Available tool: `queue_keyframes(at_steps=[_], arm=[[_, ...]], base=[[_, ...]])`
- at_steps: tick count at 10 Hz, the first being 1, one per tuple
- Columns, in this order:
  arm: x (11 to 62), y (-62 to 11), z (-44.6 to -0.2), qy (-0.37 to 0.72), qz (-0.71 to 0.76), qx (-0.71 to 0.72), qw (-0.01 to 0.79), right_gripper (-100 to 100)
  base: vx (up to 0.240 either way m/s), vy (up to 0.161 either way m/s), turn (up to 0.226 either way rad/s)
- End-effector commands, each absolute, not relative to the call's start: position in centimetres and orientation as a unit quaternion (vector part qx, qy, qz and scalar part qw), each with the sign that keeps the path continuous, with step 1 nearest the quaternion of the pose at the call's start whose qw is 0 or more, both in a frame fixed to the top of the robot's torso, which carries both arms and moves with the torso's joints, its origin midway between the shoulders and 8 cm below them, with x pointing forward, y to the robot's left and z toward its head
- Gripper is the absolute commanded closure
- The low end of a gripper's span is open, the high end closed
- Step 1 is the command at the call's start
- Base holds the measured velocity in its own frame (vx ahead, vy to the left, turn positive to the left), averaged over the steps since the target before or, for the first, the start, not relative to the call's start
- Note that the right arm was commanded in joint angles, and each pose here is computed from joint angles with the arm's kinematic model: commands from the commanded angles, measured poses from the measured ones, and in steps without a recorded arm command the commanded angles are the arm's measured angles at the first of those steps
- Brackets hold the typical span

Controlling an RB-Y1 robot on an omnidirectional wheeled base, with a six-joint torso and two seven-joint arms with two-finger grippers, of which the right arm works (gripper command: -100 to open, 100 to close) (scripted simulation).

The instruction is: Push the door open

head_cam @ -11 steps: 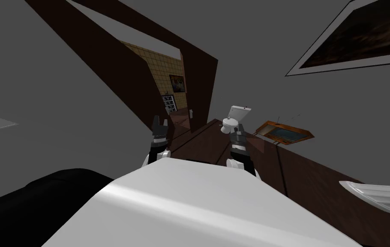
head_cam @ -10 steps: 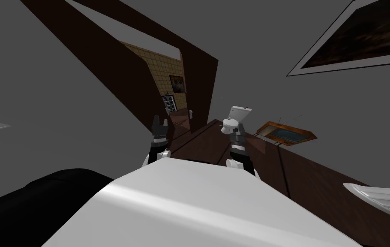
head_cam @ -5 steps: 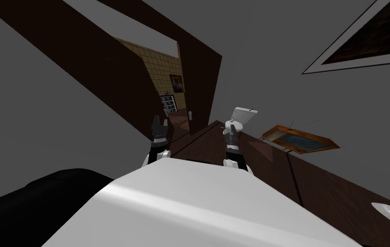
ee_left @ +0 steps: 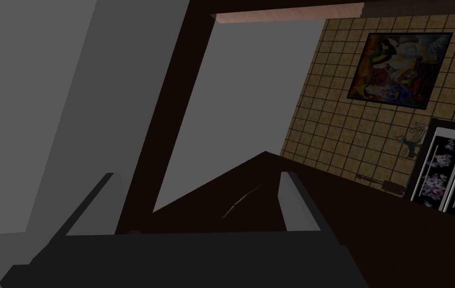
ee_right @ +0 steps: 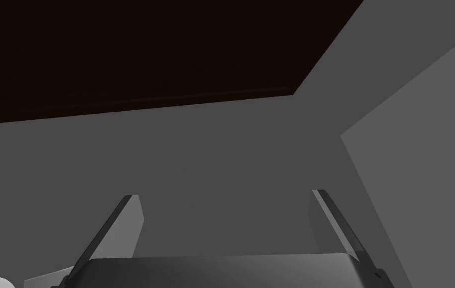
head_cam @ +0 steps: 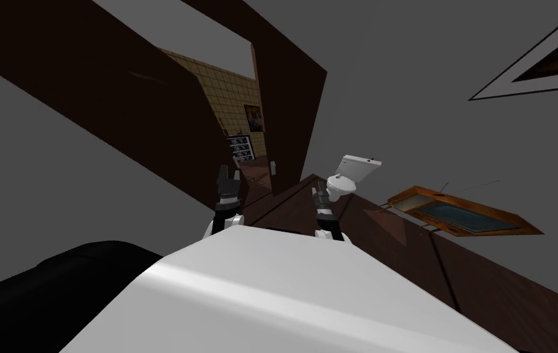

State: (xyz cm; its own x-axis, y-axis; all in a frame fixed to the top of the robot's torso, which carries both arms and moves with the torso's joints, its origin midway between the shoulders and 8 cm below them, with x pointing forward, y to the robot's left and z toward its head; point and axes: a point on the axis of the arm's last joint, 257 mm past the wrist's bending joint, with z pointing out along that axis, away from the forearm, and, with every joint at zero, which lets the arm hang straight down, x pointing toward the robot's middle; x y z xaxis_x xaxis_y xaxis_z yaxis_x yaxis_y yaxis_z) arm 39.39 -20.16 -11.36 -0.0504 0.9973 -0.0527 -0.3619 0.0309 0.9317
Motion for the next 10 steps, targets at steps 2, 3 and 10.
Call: queue_keyframes(at_steps=[2, 3, 10], arm=[[39.3, -17.7, -13.6, 0.449, 0.595, 0.372, 0.554, -100], [39.2, -16.3, -14.7, 0.462, 0.598, 0.371, 0.539, -100], [37.6, -9.0, -20.7, 0.529, 0.615, 0.359, 0.461, -100]], base=[[0.185, 0.013, 0.053], [0.241, 0.018, 0.064], [0.217, 0.001, 0.057]])
